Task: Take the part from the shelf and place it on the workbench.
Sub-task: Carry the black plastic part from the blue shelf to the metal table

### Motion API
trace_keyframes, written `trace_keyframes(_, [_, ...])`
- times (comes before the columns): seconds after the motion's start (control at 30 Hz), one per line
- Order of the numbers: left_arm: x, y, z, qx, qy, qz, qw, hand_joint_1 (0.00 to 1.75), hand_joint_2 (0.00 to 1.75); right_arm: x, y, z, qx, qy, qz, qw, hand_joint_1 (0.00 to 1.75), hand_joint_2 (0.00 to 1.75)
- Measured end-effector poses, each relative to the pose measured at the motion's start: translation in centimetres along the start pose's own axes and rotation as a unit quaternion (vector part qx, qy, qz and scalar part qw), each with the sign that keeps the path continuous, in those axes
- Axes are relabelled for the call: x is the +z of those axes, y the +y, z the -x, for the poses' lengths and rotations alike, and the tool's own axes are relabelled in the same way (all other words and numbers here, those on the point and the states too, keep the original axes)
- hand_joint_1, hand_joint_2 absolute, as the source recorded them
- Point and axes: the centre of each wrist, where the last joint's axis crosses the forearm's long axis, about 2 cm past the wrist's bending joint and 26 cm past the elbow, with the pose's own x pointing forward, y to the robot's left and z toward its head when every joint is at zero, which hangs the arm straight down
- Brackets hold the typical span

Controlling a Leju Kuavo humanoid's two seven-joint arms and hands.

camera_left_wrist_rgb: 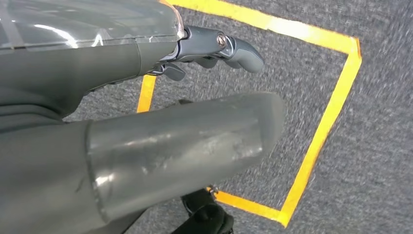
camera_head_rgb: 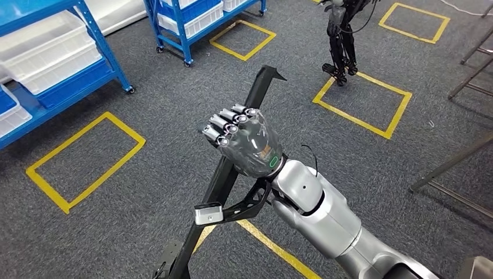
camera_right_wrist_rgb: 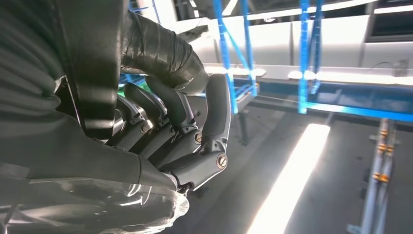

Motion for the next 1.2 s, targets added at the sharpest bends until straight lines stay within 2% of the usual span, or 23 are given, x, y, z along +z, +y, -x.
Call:
trace_keyframes(0.3, [0.1, -0.1, 0.2, 0.0, 0.003, -0.001, 1.0, 0.0, 0.0, -0.2, -0.1, 0.1, 0.002, -0.002, 0.0, 1.0, 1.75, 1.75])
trace_keyframes(0.4, [-0.1, 0.6, -0.2, -0.002, -0.004, -0.012, 1.0, 0.0, 0.0, -0.8, -0.2, 0.0, 0.002, -0.005, 0.007, 1.0, 1.75, 1.75])
trace_keyframes(0.53, [-0.5, 3.3, -1.2, -0.006, -0.022, -0.043, 0.999, 0.0, 0.0, -3.1, -0.5, -0.6, -0.004, -0.018, 0.04, 0.999, 1.75, 1.75])
trace_keyframes(0.67, [-0.9, 7.0, -2.9, -0.019, -0.043, -0.077, 0.996, 0.0, 0.0, -5.5, -1.0, -1.3, -0.009, -0.03, 0.08, 0.996, 1.75, 1.75])
trace_keyframes(0.8, [-0.9, 10.5, -4.4, -0.026, -0.058, -0.108, 0.992, 0.0, 0.0, -6.7, -1.2, -1.8, -0.018, -0.032, 0.108, 0.994, 1.75, 1.75])
trace_keyframes(0.93, [-0.9, 12.3, -5.6, -0.026, -0.074, -0.126, 0.989, 0.0, 0.0, -7.8, -1.5, -2.3, -0.023, -0.041, 0.128, 0.991, 1.75, 1.75])
trace_keyframes(1.2, [-0.3, 14.8, -5.7, -0.035, -0.084, -0.147, 0.985, 0.0, 0.0, -8.9, -2.1, -3.0, -0.031, -0.049, 0.161, 0.985, 1.75, 1.75])
